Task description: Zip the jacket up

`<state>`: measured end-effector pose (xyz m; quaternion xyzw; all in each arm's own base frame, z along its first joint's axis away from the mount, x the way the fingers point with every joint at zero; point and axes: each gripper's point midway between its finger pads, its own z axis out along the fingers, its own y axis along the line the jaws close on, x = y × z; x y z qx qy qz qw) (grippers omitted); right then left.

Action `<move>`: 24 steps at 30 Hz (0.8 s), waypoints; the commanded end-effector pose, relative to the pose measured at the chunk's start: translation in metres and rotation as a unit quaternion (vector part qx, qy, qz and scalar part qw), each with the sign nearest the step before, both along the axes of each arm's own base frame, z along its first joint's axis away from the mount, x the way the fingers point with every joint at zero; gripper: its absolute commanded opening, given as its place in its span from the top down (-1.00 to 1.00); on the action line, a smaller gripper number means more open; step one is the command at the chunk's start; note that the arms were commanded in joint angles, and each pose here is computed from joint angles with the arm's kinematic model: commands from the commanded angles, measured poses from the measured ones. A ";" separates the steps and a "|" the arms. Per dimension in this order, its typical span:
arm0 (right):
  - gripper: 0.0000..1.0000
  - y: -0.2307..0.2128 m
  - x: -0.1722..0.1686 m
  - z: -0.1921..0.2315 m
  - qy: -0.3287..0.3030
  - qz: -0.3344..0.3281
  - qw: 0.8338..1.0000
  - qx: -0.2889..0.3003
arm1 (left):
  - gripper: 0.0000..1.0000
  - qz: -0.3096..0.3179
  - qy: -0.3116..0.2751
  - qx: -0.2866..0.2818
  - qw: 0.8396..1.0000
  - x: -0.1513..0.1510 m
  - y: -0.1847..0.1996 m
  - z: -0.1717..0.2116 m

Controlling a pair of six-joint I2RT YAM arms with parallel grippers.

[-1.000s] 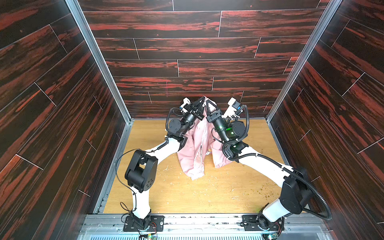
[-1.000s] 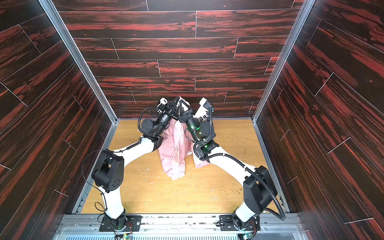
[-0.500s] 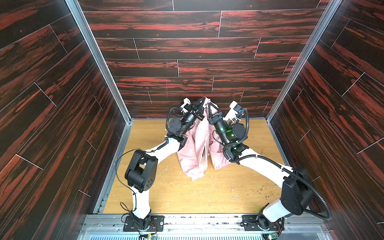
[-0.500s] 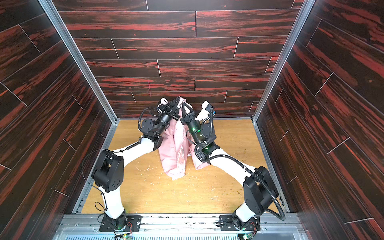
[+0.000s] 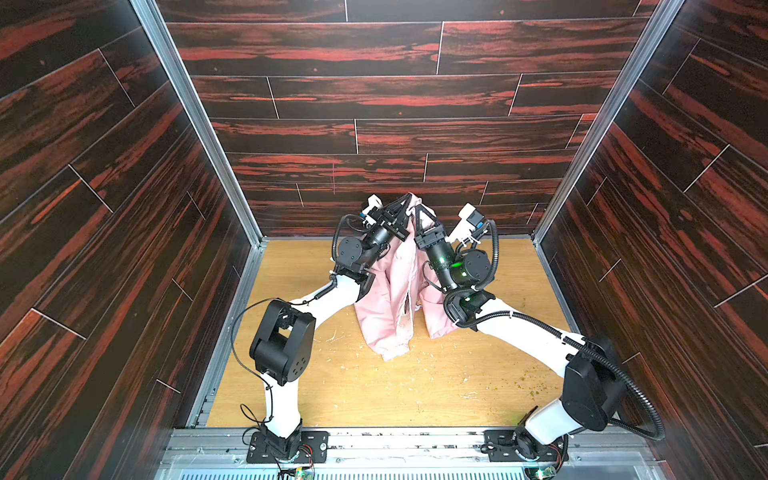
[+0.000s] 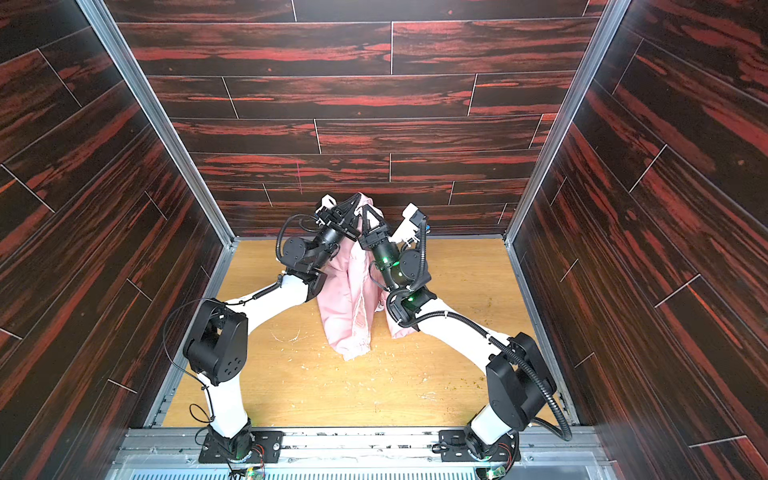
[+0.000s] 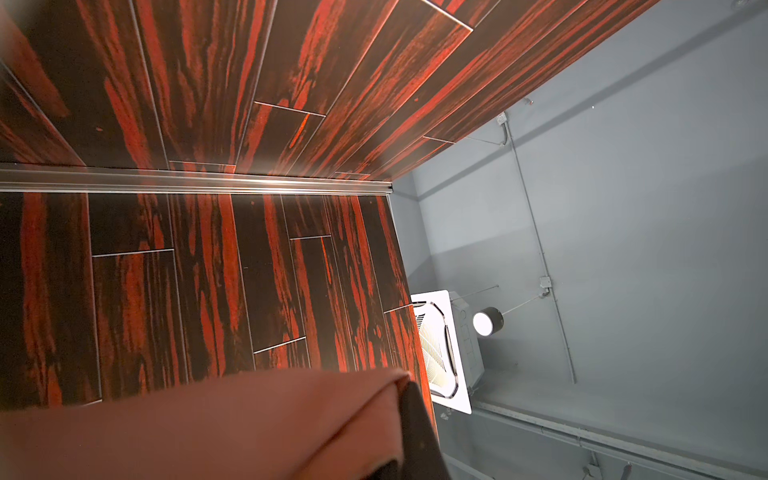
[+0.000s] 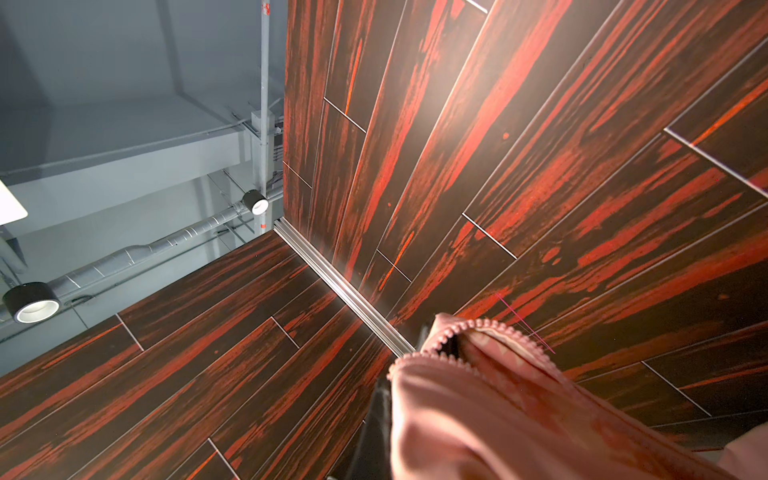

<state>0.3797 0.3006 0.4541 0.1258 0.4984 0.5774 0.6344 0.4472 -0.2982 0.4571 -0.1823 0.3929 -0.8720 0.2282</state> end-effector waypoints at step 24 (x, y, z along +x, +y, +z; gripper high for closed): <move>1.00 -0.009 0.002 -0.039 0.076 0.037 0.996 0.000 | 0.17 -0.006 0.084 0.090 0.992 -0.031 0.012 -0.026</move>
